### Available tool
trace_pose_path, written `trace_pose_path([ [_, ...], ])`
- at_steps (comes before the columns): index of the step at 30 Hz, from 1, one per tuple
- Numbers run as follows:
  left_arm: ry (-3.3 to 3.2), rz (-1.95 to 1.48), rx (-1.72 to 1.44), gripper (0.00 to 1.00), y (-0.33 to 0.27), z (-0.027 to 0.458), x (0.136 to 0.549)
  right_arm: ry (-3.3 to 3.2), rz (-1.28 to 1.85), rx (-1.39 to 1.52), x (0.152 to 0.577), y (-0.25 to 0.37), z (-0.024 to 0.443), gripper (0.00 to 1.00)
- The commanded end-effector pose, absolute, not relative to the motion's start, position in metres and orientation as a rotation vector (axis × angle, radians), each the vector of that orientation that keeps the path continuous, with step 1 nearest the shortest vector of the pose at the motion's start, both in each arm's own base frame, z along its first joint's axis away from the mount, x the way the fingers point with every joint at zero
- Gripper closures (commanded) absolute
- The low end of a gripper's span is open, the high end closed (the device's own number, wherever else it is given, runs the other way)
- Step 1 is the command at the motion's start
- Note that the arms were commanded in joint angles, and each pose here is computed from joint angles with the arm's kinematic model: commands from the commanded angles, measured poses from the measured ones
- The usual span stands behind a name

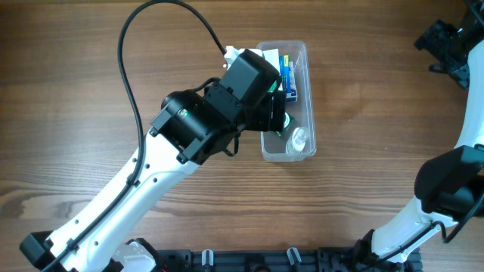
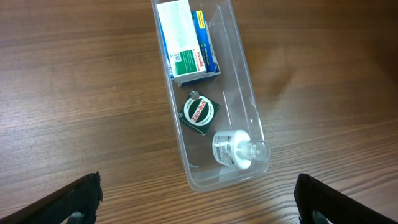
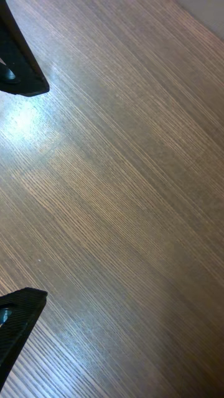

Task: Pack container

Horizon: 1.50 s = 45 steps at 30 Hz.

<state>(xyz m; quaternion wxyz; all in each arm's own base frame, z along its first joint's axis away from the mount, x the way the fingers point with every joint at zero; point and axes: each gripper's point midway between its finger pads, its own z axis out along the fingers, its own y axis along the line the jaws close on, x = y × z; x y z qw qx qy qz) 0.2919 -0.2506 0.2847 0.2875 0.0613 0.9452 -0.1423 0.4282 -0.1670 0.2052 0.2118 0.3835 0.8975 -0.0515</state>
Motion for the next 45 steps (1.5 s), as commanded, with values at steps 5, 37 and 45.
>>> trace_pose_path([
  [5, 2.592, -0.298, 0.17, 0.0, -0.237, 0.273, 0.283, 2.491, -0.137, 1.083, 0.43, -0.167, 0.201, 0.0],
  [37, 2.209, -0.589, 0.274, 0.0, -0.179, 0.202, 0.292, 2.491, -0.137, 1.083, 0.431, -0.167, 0.201, 0.0],
  [45, 1.901, -0.574, 0.061, 0.0, -0.098, 0.192, 0.268, 2.492, -0.137, 1.083, 0.43, -0.167, 0.201, 0.0],
])
